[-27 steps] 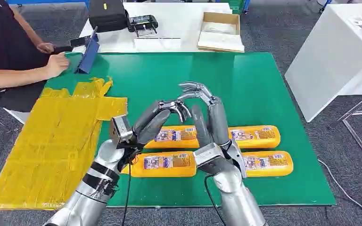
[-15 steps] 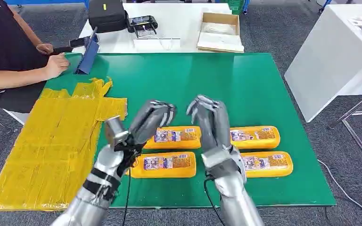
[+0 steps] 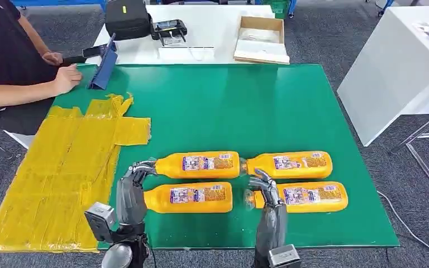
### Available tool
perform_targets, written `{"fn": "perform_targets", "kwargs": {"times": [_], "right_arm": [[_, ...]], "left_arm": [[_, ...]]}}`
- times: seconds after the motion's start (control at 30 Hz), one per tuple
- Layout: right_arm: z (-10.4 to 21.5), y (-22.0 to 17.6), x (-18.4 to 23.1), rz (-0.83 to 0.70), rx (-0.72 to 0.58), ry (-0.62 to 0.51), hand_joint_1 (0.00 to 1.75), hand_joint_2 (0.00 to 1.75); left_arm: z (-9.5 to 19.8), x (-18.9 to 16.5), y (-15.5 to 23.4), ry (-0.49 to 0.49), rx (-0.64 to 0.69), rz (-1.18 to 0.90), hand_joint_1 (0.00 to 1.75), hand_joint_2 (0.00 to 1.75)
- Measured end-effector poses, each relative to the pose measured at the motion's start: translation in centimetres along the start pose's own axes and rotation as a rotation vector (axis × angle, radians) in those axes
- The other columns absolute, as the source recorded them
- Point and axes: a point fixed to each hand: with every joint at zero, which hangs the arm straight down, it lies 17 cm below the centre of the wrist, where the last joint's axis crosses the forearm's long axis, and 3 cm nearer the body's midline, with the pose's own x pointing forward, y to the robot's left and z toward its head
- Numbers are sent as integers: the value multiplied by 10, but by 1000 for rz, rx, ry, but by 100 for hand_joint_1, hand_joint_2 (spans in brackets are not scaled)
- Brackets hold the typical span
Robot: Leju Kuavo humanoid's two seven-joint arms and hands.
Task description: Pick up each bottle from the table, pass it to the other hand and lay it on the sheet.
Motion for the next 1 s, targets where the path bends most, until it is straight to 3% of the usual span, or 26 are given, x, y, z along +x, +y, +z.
{"fn": "perform_targets", "kwargs": {"times": [0.23, 0.27, 0.4, 0.57, 1.0], "right_arm": [[5, -2, -5, 37, -1, 10, 0, 0], [6, -1, -5, 51, 3, 9, 0, 175], [8, 15, -6, 88, 78, 7, 0, 175], [13, 56, -27, 240, 282, 69, 0, 175], [-28, 129, -82, 529, 716, 94, 0, 175]], "left_arm": [[3, -1, 3, 5, 13, -16, 0, 0], [3, 0, 5, 4, 22, -19, 0, 0], [2, 5, 10, -7, 45, -24, 0, 0], [2, 6, 8, -6, 38, 10, 0, 0], [-15, 11, 0, -35, 23, 60, 0, 0]]}}
